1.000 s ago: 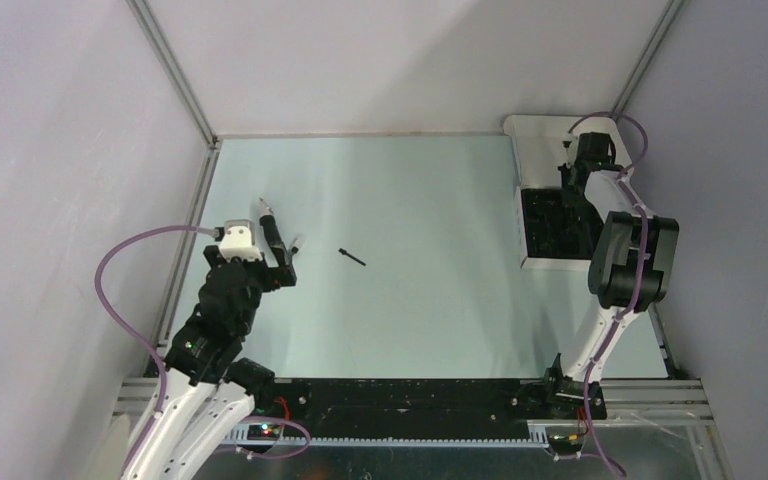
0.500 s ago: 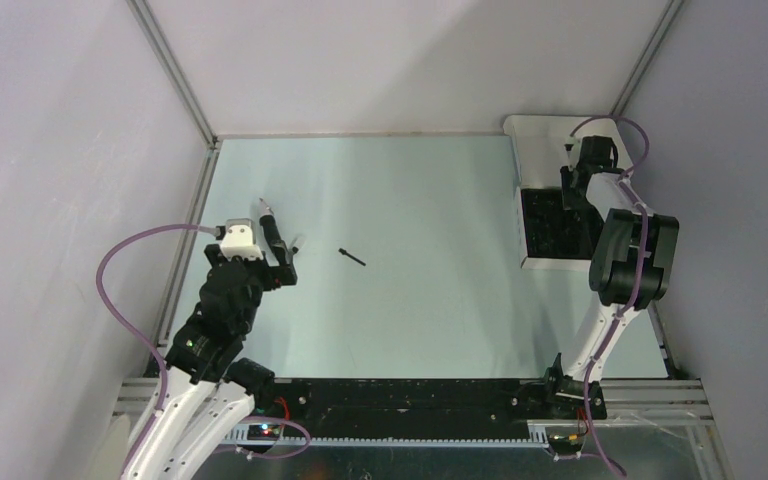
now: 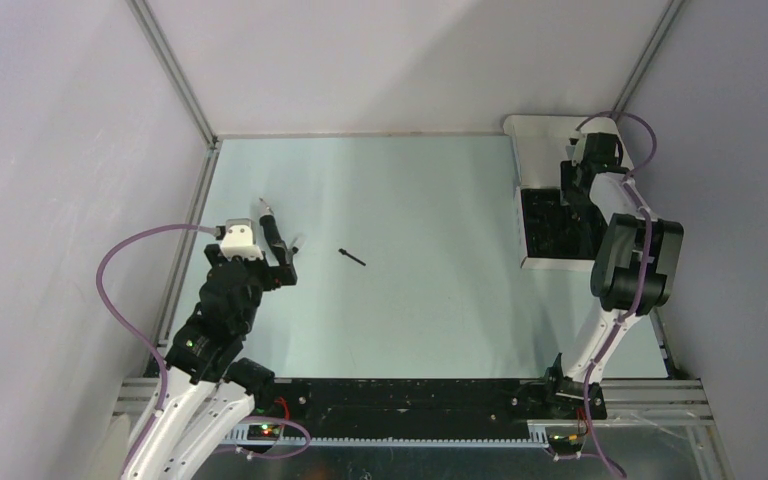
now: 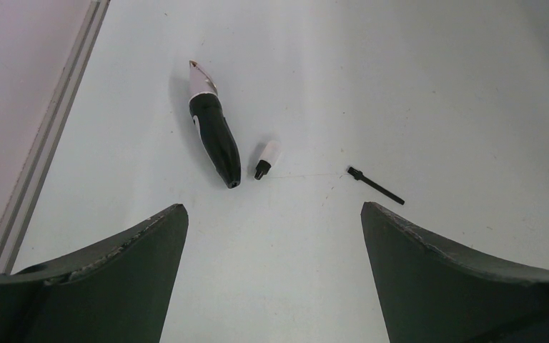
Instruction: Sort the hair-cutting tools
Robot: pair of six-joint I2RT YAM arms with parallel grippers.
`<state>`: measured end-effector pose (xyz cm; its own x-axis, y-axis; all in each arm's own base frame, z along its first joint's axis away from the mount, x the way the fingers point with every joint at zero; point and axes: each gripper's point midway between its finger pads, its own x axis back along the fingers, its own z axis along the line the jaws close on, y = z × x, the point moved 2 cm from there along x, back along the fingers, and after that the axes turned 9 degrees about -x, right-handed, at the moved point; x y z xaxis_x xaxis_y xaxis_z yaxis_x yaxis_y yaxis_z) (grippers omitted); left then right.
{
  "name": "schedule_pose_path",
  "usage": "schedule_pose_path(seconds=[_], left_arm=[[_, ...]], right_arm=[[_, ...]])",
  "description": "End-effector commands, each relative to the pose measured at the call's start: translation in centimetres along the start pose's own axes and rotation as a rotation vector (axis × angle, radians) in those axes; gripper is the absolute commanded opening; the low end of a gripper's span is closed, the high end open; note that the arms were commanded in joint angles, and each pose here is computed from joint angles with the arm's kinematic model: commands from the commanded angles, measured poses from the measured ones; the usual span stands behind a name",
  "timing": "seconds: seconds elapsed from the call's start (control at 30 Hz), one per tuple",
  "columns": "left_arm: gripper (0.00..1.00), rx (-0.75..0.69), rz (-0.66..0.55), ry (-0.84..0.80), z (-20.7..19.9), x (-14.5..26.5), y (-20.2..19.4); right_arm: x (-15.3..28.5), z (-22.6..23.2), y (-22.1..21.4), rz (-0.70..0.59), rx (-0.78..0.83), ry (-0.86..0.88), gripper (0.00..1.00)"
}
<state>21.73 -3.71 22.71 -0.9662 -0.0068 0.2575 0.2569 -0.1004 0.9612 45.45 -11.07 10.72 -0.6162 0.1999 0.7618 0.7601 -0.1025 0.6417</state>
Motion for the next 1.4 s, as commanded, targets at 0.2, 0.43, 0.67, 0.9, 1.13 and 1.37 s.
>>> schedule_pose_path(seconds=[0.2,0.43,0.67,0.9,1.13,1.37], left_arm=[[0.98,-0.002,-0.032,-0.004,0.0,0.0,0.6],[0.98,-0.003,-0.032,-0.008,-0.1,0.0,0.6],[0.98,-0.005,-0.029,-0.009,-0.1,-0.1,0.5],[0.98,-0.005,-0.03,-0.011,-0.2,-0.1,0.5],[0.98,-0.005,-0.03,-0.012,-0.2,-0.1,0.6],[0.98,-0.007,-0.026,-0.013,-0.3,-0.3,0.6]], right_arm=[[1.8,-0.4,0.9,-0.033,-0.117,0.01,0.17],[0.7,-0.5,-1.1,0.043,-0.154,0.023,0.11],[-0.4,-0.2,-2.1,0.078,-0.164,0.038,0.1],[-1.0,0.3,-2.6,0.098,-0.164,0.065,0.1],[-0.4,0.4,-2.1,0.083,-0.171,0.067,0.1],[5.0,3.5,2.0,-0.059,-0.202,0.142,0.21]])
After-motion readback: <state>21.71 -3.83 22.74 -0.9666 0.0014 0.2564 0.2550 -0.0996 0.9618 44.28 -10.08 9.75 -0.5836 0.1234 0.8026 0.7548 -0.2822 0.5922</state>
